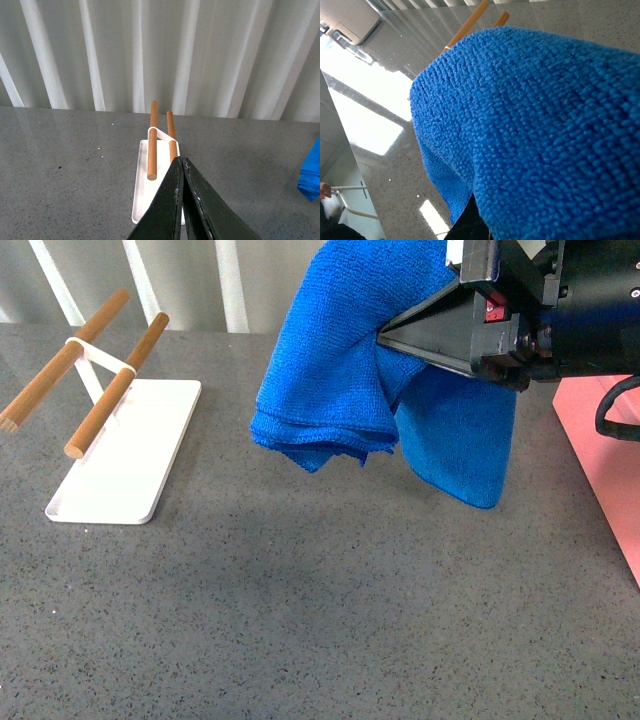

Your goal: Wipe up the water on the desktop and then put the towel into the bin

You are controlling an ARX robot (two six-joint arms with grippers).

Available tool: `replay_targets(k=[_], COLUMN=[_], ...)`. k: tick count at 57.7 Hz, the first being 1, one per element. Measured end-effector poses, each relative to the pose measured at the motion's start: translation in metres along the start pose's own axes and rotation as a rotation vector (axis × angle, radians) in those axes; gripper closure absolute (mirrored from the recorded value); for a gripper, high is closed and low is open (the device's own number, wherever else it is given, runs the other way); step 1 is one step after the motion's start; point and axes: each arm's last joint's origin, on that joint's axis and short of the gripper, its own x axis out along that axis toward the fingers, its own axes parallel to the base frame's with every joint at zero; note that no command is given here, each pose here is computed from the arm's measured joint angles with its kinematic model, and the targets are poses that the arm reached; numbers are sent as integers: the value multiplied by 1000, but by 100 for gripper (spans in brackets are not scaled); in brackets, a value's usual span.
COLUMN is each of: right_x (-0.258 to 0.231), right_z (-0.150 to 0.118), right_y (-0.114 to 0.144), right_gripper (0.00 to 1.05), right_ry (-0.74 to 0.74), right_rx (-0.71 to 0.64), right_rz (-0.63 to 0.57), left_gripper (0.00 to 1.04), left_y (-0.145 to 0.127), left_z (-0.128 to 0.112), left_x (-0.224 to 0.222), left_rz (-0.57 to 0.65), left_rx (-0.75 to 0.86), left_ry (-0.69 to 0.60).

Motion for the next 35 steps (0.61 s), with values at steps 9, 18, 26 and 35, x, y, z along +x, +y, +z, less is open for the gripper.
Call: replay_targets(k=[9,18,26,35], right_x=[0,0,0,-1], right_z=[2,2,2,2], right_y=[0,0,0,-2], right_gripper=[101,101,101,101], right_ry=[-2,1,5,10], right_rx=[-7,-10,-11,-15], right_rz=[0,-2,-6,-12], left_gripper=[101,101,101,101], left_y=[0,0,0,0], left_z=[0,0,-2,-3], left_x=[-3,-6,-11,-19], left_rz=[0,0,1,0], left_rx=[0,0,0,0], left_ry=[-1,0,12,3])
